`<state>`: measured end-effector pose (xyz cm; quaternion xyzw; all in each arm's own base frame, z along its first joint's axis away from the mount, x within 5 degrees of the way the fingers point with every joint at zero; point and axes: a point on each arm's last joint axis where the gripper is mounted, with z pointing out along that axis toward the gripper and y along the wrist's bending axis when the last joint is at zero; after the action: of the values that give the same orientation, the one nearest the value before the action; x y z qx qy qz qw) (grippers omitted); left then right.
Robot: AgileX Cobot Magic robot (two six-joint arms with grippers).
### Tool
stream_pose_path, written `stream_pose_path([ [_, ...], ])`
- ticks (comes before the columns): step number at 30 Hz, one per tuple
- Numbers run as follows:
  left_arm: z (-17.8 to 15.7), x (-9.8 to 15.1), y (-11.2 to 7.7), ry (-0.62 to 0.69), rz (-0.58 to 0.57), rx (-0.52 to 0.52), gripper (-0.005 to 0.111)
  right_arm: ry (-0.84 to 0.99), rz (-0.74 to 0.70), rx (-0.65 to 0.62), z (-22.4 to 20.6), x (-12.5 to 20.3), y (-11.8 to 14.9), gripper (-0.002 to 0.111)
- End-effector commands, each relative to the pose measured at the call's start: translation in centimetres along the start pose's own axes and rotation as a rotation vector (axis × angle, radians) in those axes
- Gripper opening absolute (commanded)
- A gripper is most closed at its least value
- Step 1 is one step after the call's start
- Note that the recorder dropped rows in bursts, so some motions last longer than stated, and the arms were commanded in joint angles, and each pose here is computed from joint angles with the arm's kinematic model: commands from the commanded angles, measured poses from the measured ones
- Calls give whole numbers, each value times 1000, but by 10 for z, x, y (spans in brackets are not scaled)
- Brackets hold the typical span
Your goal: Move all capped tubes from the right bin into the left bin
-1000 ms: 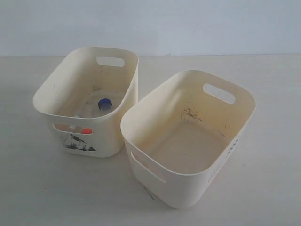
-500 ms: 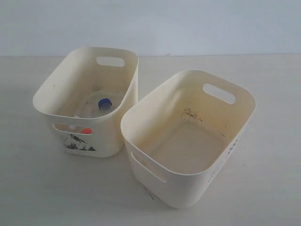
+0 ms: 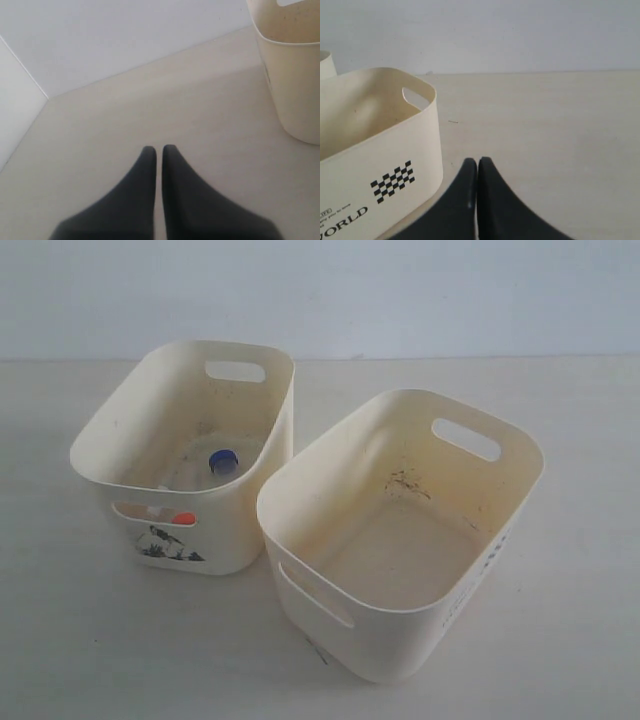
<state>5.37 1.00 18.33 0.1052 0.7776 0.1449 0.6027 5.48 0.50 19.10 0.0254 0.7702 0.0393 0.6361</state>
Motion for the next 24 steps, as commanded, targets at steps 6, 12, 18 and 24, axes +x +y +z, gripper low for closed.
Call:
stream_pose_path([
  [6, 0, -2, 0, -10, -12, 4, 4, 70, -6, -11, 0, 9, 1, 0],
  [12, 0, -2, 0, -10, -12, 4, 4, 77, 11, 38, 0, 10, -4, 0],
  [18, 0, -2, 0, -10, -12, 4, 4, 72, 10, 61, 0, 9, -6, 0],
  [24, 0, -2, 0, -10, -12, 4, 4, 69, 28, 77, 0, 9, -7, 0],
])
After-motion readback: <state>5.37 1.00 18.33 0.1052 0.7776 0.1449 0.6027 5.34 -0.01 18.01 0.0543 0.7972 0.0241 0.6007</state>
